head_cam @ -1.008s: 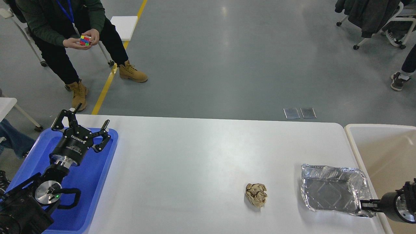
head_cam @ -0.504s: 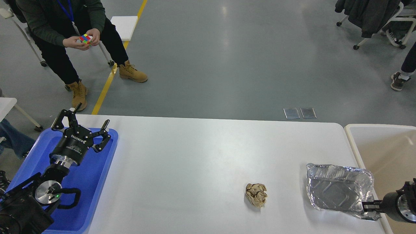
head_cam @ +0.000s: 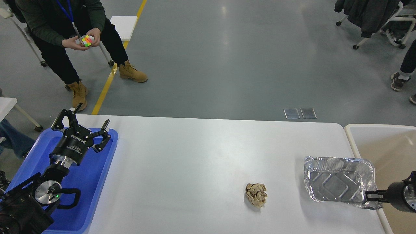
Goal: Tidy desktop
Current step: 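Lift the foil tray with the right gripper and tilt it up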
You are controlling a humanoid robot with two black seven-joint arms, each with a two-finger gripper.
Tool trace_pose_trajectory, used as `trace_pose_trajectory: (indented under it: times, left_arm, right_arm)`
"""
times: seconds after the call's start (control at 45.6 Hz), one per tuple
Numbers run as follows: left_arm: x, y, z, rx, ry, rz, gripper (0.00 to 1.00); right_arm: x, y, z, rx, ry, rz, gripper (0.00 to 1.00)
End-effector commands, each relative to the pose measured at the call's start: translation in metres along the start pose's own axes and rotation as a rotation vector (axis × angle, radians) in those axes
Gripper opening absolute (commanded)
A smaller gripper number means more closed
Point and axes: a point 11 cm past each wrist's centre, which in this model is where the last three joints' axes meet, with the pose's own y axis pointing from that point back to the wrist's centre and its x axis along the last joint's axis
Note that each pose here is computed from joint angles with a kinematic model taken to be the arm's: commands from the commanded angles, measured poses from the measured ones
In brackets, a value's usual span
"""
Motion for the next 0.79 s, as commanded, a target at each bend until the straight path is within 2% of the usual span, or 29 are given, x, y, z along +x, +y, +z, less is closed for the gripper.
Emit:
trace_pose_trajectory:
  times: [0.0,0.373,0.767]
  left_arm:
    - [0.0,0.0,0.0,-0.001,0.0,0.0,0.99]
    - [0.0,0.0,0.0,0.001,0.0,0.0,0.99]
    - [0.0,0.0,0.0,-0.001,0.0,0.0,0.99]
  right_arm:
    - [0.017,0.022,-0.007,0.067,-0.048,0.02,0.0]
    - [0.041,0.073,-0.022,0.161,-0.112,-0.033,0.0]
    - [0.091,0.127,-0.024,0.127,-0.054,-0.033,0.0]
